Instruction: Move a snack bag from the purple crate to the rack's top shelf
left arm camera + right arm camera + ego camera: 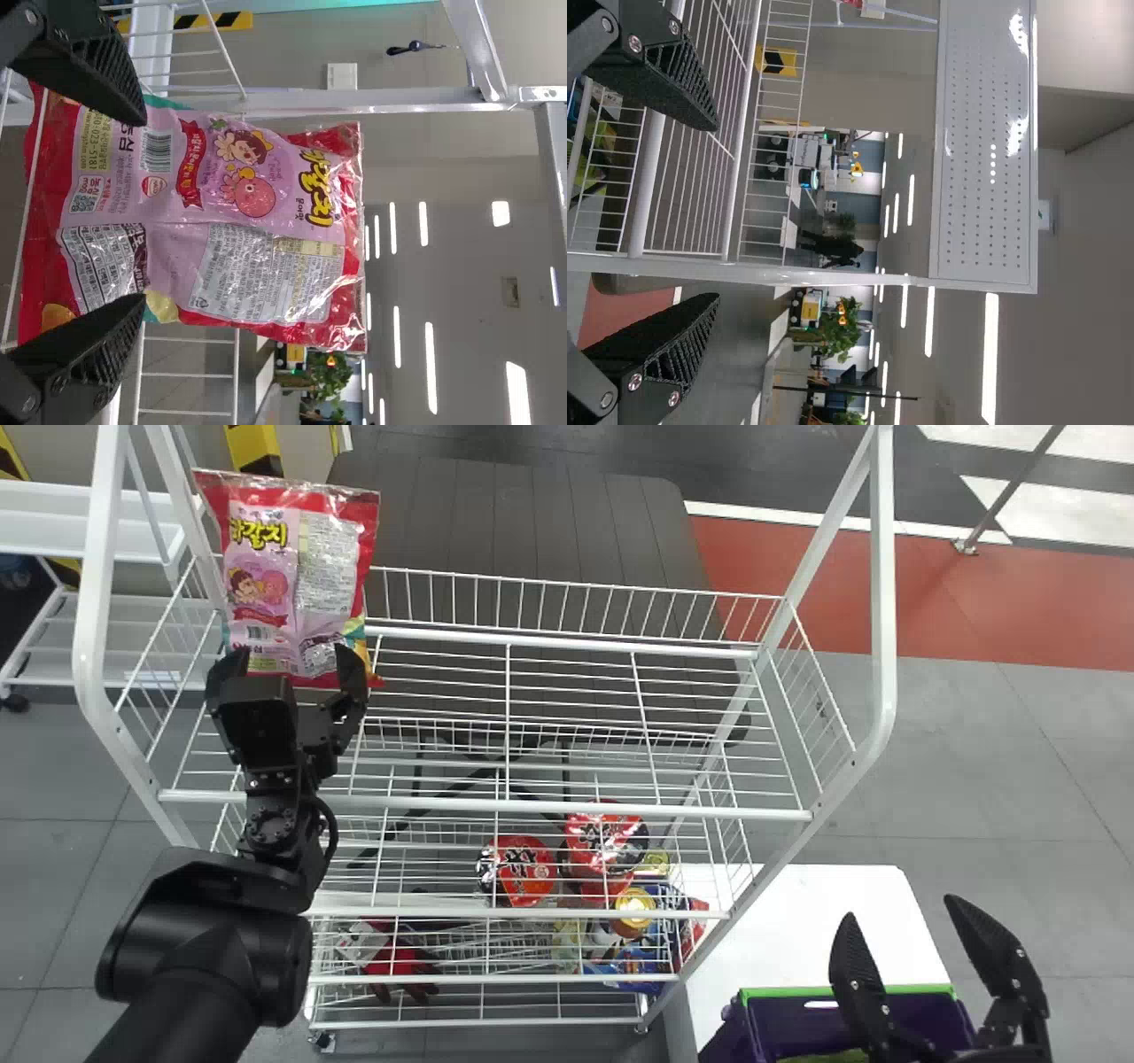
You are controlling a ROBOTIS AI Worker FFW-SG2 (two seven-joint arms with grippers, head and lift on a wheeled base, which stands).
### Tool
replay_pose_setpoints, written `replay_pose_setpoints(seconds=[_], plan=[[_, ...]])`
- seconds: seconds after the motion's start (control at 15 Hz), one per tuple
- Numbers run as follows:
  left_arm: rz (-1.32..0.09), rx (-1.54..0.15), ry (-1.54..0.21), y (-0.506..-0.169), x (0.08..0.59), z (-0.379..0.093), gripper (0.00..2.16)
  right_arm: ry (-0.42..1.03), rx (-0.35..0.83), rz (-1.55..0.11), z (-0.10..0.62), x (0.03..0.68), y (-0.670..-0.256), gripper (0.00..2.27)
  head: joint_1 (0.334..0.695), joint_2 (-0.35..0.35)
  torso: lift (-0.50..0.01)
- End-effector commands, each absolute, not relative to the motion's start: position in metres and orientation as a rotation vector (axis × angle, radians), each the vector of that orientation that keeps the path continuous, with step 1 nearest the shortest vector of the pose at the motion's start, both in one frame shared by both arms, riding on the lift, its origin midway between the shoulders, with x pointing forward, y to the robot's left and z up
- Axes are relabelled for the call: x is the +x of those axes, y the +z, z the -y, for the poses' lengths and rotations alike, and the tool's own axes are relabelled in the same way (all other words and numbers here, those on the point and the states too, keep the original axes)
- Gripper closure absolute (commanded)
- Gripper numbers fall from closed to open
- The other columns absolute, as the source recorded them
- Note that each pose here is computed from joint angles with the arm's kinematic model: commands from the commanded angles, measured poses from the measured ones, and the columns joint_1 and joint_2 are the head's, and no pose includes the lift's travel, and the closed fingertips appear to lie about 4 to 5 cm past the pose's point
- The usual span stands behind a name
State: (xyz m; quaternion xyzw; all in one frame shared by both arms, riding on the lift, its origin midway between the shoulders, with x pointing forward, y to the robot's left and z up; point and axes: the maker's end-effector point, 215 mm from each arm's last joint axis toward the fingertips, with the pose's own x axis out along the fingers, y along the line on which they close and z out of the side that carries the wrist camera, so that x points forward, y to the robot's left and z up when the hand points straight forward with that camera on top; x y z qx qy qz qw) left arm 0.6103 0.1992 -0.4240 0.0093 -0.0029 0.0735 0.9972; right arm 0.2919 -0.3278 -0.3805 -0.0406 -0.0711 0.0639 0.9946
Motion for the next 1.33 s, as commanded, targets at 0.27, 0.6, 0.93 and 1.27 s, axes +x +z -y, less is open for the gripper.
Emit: replay_pose_setpoints(seconds=[0.27,0.6,0.93,1.27], plan=[[0.01,-0.005,0.135,-0.416,0.576,-0.194,0.07,0.129,-0.085,0.142,0.327,0.293,-0.382,0.15,0.695,-0.161,-0.001],[-0.005,0.017,0.084,-0.376,0.495,-0.192,0.07,0.148,-0.069,0.133,0.314,0.309,-0.366,0.15,0.695,-0.176,-0.001],[-0.003,0.07,0.078,-0.349,0.412,-0.196,0.07,0.135,-0.021,0.156,0.294,0.322,-0.329,0.17,0.695,-0.167,-0.001],[0.009,0.049,0.077,-0.341,0.361,-0.204,0.07,0.17,0.034,0.025,0.248,0.335,-0.338,0.17,0.695,-0.115,-0.001]])
